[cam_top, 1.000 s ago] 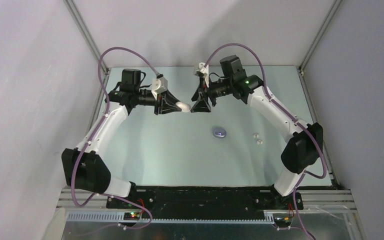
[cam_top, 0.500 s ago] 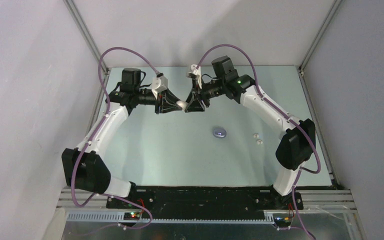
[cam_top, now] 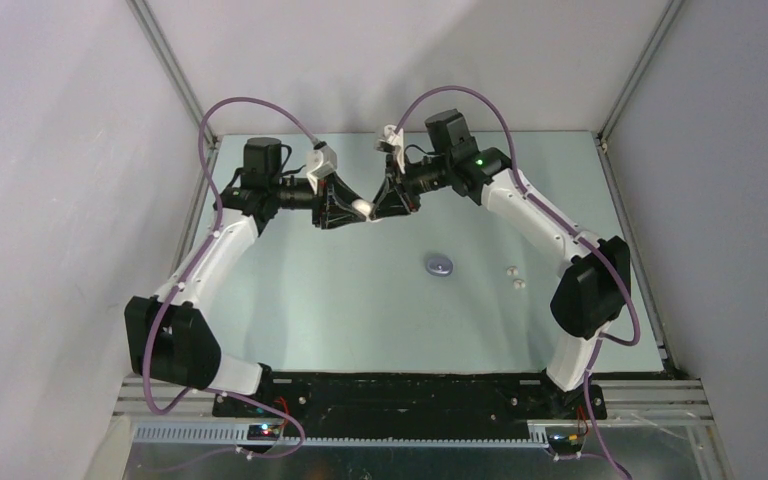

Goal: Insert the wireless bluetooth earbuds into the charging case
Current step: Open the charging case.

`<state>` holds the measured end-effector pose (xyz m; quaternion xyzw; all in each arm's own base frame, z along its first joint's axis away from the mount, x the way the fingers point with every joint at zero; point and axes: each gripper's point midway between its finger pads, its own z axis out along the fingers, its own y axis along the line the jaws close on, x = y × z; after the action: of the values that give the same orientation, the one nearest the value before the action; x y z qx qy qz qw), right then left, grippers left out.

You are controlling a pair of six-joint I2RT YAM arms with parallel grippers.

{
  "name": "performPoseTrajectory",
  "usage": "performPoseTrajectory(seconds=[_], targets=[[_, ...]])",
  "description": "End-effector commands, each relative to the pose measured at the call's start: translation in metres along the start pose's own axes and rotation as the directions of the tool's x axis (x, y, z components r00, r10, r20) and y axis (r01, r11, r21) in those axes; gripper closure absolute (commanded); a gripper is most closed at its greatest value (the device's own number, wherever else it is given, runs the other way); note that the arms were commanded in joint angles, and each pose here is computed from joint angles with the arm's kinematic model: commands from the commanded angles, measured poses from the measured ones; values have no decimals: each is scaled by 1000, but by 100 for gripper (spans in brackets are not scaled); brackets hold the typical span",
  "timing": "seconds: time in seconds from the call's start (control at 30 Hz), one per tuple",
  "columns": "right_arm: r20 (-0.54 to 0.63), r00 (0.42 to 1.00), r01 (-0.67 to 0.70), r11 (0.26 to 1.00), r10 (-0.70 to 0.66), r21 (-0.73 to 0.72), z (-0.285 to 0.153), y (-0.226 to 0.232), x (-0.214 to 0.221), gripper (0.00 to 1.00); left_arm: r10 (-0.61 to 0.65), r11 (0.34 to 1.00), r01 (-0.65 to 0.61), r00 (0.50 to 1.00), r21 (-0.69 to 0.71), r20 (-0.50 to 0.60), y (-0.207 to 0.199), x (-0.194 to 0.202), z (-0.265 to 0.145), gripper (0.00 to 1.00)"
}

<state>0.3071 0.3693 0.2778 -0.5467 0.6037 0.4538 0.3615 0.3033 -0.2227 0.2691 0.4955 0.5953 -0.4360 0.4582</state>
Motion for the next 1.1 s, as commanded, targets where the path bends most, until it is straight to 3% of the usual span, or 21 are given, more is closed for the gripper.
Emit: performPoseTrajectory(seconds=[0.0,0.3,0.7,0.83,0.93,1.07], targets=[[66,996,58,998,-59,23,-16,8,-32,98,1,1000,-1,1000,-6,8,-3,-7,-1,50],[81,995,49,998,-51,33,-23,9,-35,99,-40,999,40,999,8,26,-4,-7,1,45],[88,996,12,999,-15,34,-17,8,-32,98,-86,996,84,987,22,132,2,-28,8,45],[95,995,6,999,-9,34,-16,7,-34,98,-93,996,89,984,30,150,2,-30,10,51],[98,995,2,999,-6,36,-16,7,-35,98,-110,994,105,983,43,148,2,-30,11,63],[106,994,-5,999,0,41,-18,5,-37,98,-139,990,134,981,40,137,6,-25,12,52]])
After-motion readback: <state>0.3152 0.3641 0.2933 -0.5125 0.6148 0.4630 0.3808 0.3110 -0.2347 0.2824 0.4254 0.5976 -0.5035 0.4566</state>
